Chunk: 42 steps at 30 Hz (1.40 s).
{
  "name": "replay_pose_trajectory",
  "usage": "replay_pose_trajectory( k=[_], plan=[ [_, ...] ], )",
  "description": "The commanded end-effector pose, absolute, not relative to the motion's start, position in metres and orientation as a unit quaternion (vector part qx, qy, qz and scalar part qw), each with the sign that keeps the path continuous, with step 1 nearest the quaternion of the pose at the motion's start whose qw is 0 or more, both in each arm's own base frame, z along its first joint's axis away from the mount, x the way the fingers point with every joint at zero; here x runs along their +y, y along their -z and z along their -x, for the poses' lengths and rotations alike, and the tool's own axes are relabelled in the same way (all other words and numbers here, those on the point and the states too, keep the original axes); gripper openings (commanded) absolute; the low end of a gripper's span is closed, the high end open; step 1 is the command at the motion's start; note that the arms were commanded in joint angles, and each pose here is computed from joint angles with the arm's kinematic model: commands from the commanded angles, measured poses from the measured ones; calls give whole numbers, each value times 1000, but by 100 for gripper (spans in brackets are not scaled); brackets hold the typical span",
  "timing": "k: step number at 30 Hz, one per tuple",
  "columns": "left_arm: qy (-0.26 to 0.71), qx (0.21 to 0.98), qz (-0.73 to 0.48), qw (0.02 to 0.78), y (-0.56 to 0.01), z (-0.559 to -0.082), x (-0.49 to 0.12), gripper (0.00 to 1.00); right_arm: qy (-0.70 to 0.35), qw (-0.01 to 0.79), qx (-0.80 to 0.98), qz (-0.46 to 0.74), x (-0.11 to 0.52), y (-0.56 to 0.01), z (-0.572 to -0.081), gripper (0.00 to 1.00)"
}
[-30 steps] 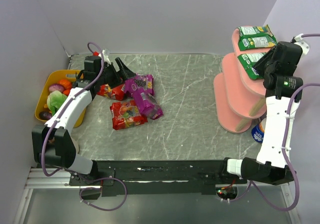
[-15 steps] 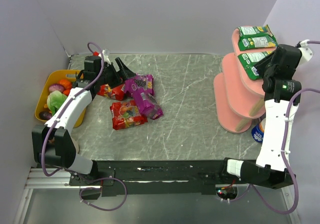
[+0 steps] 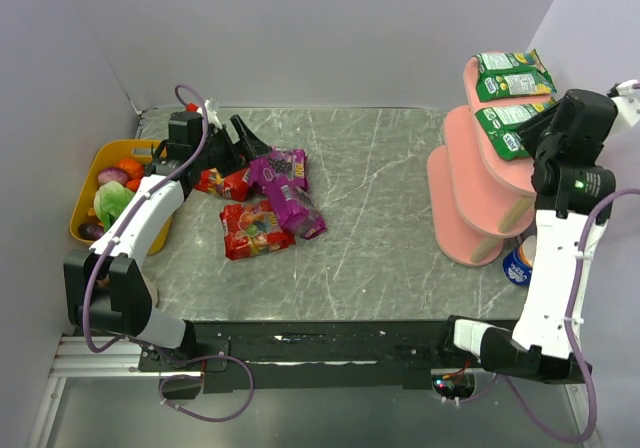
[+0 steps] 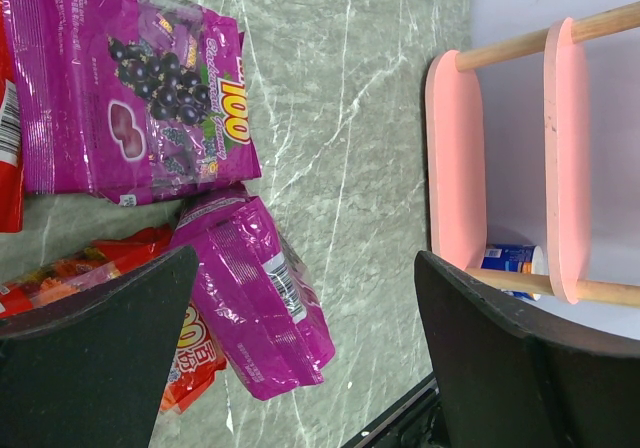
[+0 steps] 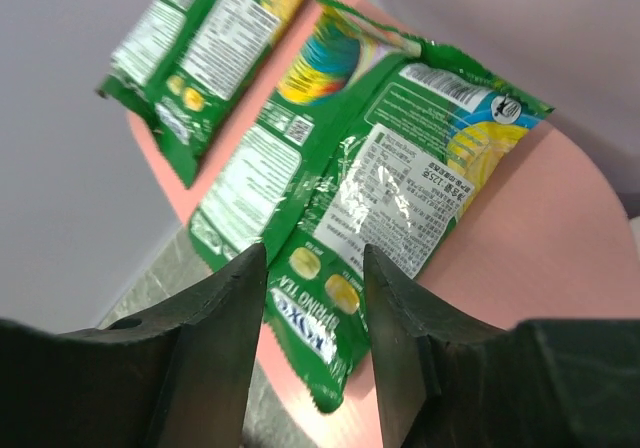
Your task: Place and organize the candy bags onto the shelf
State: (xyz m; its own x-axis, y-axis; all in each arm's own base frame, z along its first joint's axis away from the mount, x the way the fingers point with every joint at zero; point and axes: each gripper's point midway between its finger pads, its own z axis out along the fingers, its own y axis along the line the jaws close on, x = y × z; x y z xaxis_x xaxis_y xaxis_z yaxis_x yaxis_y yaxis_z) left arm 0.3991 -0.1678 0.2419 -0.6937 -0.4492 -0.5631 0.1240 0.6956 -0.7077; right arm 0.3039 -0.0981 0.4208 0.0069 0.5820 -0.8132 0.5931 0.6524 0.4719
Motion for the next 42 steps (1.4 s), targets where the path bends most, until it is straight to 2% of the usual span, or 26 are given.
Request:
replay_pose_trajectory(
  k=[1,6,7,9,10,12,13,18,24,30,35,42],
  plan=[
    [383,829,85,399,-259,-403,-169,96,-3,632,671,-389,-91,-472,-276,53],
    [378,832,91,396,-255,-401,-166,96,-55,674,682,-279,-56,-498,-271,64],
    [377,833,93,395,-254,-400,-166,96,-60,675,688,-261,-49,-495,-274,71],
    [375,834,94,393,-251,-398,-165,96,-57,691,685,-224,-40,-502,-271,77],
    [375,835,95,393,-250,-398,-165,96,-66,687,696,-198,-24,-496,-276,86],
    [372,836,96,391,-248,-396,-165,96,-40,680,710,-179,-16,-489,-280,98],
    [371,837,96,392,-247,-396,-164,96,-56,674,721,-148,6,-485,-284,100],
    [361,839,102,394,-246,-394,-160,96,-72,642,759,-76,69,-455,-303,100],
    [343,844,108,397,-243,-391,-153,96,-37,609,792,30,163,-409,-315,100],
    [329,842,110,414,-259,-391,-147,96,1,576,813,86,232,-366,-318,100],
    [311,835,120,437,-273,-388,-138,96,3,539,834,118,257,-336,-322,100],
    [270,818,152,485,-291,-377,-113,96,-48,493,846,199,288,-292,-317,100]
  ],
)
